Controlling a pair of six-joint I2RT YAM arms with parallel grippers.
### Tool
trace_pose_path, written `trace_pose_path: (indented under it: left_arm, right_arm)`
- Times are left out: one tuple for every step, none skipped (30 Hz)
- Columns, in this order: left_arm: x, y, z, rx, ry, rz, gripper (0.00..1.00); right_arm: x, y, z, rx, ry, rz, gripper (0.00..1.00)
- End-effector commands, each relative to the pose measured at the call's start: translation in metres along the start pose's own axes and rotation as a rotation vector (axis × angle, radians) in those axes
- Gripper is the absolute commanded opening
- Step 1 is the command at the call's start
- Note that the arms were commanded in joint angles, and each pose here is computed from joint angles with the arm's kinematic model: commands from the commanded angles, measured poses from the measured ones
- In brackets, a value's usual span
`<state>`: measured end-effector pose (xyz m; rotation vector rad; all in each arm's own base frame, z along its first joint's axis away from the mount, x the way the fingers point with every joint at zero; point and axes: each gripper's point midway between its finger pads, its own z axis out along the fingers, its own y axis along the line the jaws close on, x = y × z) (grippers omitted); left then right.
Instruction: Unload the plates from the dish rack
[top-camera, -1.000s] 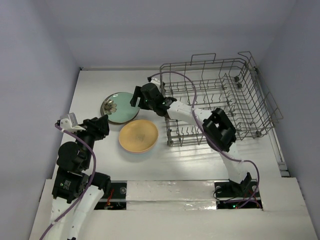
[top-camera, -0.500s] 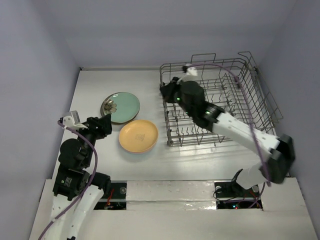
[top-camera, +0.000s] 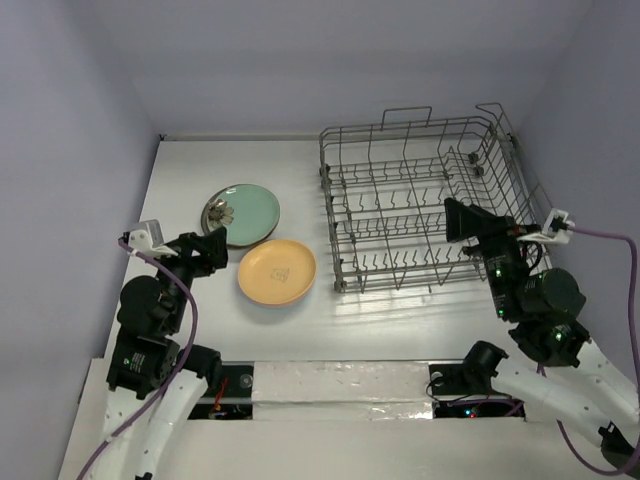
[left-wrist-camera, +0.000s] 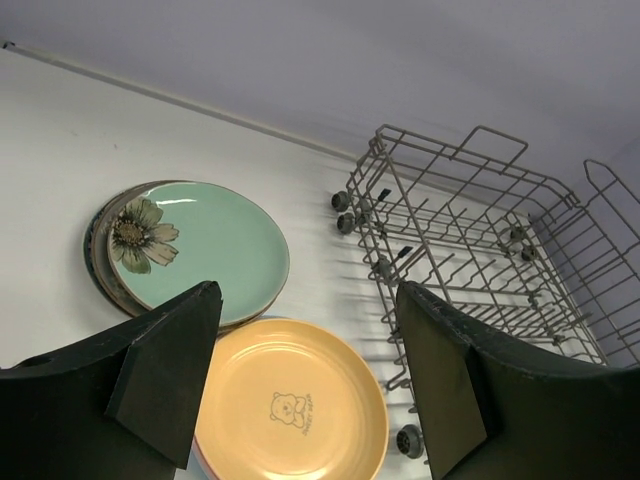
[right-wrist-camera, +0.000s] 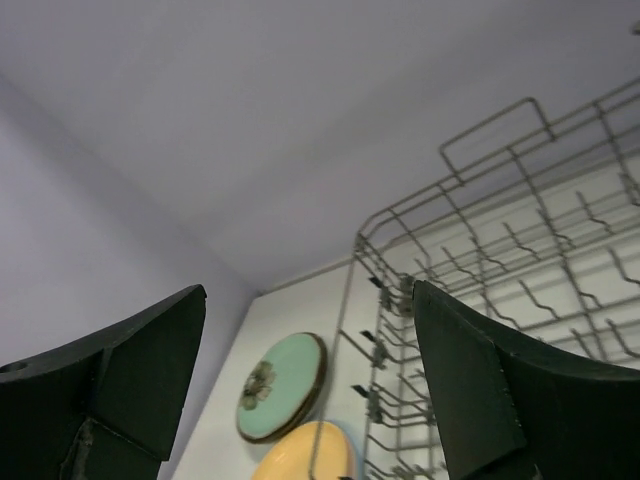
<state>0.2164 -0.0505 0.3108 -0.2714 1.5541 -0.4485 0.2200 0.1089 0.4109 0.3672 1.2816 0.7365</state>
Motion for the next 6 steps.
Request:
trace_pose_path:
  left_arm:
    - [-0.012,-0.01,0.004,0.046,-0.044,0.023,0.68]
    - [-0.012,-0.011,0.004,0.057,-0.049,0.028,0.68]
    - [-0.013,-0.012,0.004,0.063,-0.055,0.026,0.69]
    - [-0.013,-0.013,0.004,0.067,-0.053,0.024,0.71]
    - [-0.013,-0.014,0.004,0.072,-0.056,0.024,0.73]
    - [-0.013,-0.015,0.005,0.076,-0.055,0.024,0.76]
  right_arm:
    - [0.016,-0.039,-0.011,0.111,0.001,-0.059,0.89]
    - [0.025,-0.046,-0.013,0.118,0.011,-0.07,0.89]
    - [0.026,-0.047,-0.014,0.116,0.007,-0.066,0.89]
    - [0.028,-0.047,-0.016,0.105,0.012,-0.062,0.9]
    - [0.03,-0.046,-0.016,0.097,0.019,-0.063,0.9]
    - [0.03,-0.045,-0.016,0.091,0.026,-0.064,0.9]
